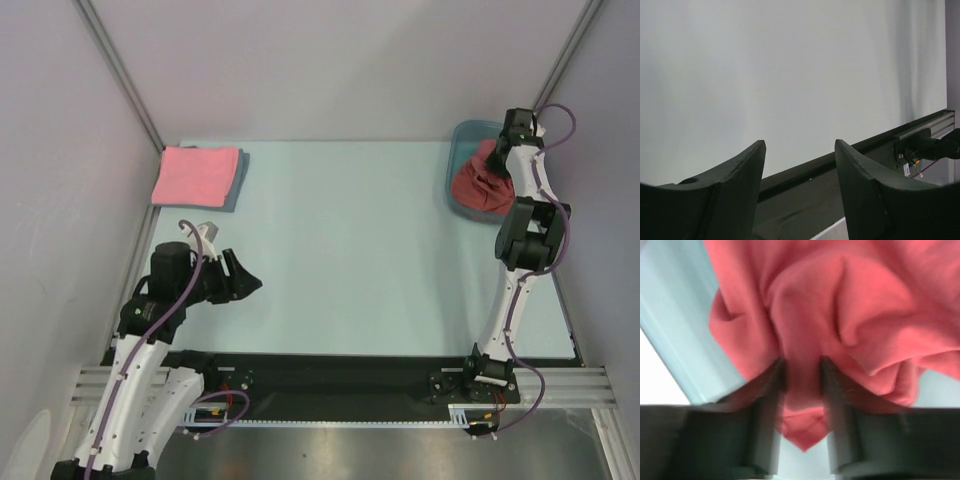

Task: Fold and stack the t-shirts
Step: Grab the tshirt from the pile, then move the tshirt to the center of the board

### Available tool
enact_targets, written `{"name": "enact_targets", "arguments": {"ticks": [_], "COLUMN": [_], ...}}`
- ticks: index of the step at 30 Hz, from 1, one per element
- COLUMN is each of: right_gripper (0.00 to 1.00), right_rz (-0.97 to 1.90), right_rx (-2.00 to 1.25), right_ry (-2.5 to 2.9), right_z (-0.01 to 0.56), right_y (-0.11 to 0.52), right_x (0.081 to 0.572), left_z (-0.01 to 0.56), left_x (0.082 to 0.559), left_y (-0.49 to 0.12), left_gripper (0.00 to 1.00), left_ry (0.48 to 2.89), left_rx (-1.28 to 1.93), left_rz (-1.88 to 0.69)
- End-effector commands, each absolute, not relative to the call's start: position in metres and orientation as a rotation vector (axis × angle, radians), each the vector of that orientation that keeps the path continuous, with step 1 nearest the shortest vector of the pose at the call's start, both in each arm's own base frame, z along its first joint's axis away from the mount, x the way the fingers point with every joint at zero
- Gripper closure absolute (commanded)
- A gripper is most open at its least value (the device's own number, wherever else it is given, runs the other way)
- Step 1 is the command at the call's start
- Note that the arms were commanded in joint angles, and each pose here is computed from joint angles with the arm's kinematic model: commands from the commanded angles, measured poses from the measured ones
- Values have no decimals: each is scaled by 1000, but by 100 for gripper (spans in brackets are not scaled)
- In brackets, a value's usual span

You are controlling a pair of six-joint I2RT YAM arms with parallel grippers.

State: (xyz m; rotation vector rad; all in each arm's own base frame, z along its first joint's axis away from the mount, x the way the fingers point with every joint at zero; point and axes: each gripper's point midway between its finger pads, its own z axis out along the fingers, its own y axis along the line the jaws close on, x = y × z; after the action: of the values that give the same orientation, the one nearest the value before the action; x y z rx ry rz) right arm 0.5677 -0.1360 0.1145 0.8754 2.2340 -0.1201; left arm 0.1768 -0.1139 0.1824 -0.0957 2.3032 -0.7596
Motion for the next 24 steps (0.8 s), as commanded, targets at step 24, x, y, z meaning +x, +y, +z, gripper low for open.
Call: {"name": "enact_targets", "arguments": {"ticks": [24], "right_gripper": [100], "right_rz": [246], "right_rx": [340], "right_ry": [1083], "right_z": [672], "right_y": [-5], "right_x": [396], "left_z": [264], "left_x": [168], "left_y": [-125], "left_gripper": [47], "left_ry": [2083], "left_rx": [26], "left_rz": [-830]}}
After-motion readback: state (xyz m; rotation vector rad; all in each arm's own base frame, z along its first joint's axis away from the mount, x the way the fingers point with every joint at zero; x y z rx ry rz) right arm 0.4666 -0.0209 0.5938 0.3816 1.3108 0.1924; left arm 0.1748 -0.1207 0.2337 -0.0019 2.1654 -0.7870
